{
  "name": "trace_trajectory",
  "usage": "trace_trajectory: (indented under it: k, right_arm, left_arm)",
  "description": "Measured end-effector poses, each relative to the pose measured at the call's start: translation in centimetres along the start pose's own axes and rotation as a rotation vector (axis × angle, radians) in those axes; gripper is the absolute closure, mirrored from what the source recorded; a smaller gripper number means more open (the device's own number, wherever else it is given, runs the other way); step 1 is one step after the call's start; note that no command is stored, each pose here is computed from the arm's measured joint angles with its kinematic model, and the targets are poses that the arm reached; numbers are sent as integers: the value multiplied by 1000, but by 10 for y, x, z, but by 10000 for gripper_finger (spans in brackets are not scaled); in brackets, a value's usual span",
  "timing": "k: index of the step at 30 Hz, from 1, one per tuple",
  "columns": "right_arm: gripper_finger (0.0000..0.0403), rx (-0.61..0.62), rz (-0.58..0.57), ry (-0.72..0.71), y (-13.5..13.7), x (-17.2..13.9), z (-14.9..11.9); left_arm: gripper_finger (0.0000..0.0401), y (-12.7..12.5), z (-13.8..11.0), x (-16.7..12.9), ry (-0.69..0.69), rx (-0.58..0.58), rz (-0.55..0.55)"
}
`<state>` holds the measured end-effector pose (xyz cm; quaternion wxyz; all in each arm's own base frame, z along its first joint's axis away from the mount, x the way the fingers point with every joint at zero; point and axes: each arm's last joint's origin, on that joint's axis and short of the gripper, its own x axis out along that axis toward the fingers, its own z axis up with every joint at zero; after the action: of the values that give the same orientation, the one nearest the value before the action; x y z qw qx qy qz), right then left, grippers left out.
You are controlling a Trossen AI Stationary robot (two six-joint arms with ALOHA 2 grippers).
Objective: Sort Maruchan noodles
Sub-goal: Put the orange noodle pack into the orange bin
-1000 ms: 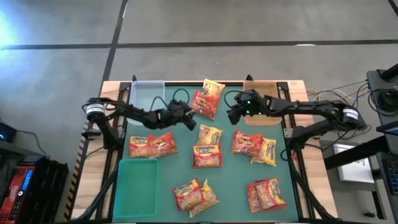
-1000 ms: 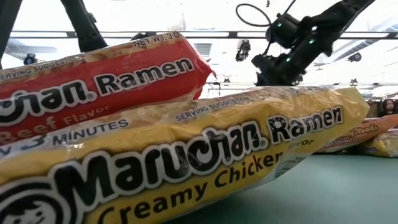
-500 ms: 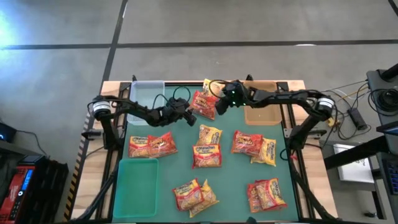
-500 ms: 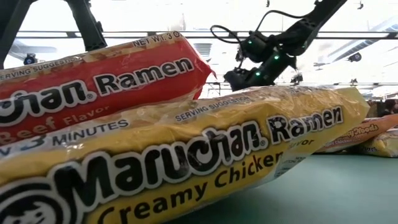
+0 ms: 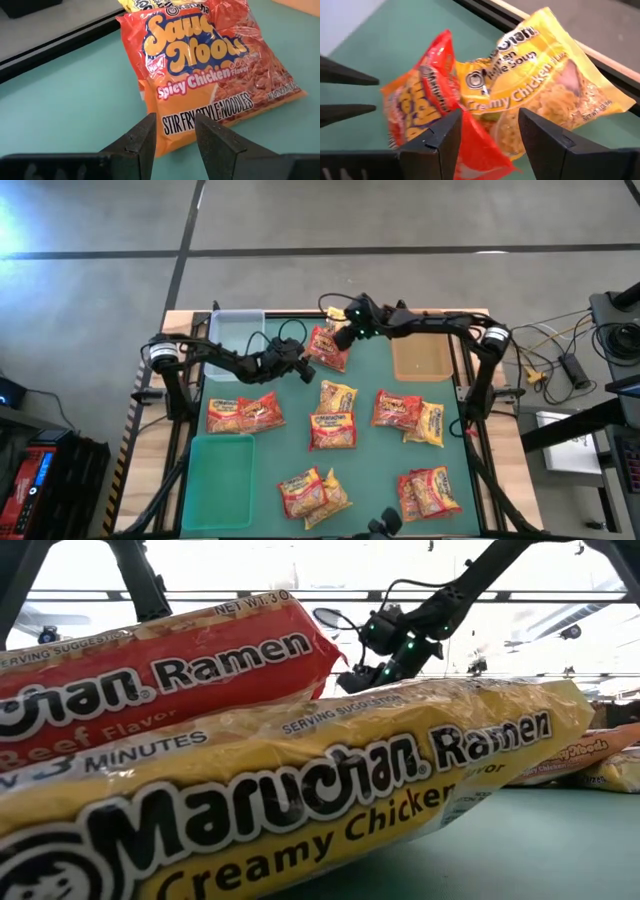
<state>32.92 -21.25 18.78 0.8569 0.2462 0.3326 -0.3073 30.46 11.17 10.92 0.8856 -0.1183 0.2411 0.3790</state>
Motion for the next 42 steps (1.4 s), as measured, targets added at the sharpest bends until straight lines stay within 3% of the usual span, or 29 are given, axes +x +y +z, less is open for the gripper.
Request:
trace_trajectory:
  k: [13,20,28,39,42]
  right_arm:
    - [213,-58,64,114,-11,8,-8]
    - [213,-125,67,189,-13,6,-15]
    - [213,-147,190,240,-10,4,-18]
    - [213,-132,181,231,-13,-20,-1]
    - [214,-112,131,205,-13,-24,2]
  left_arm:
    - [282,-16,-13,43,41,3,-33]
    - [282,-15,-14,45,51,12,-32]
    - [282,-10,-14,47,57,8,-29]
    - [282,-10,-14,47,61,29,-26]
    - [282,-10,-14,47,62,30,-26]
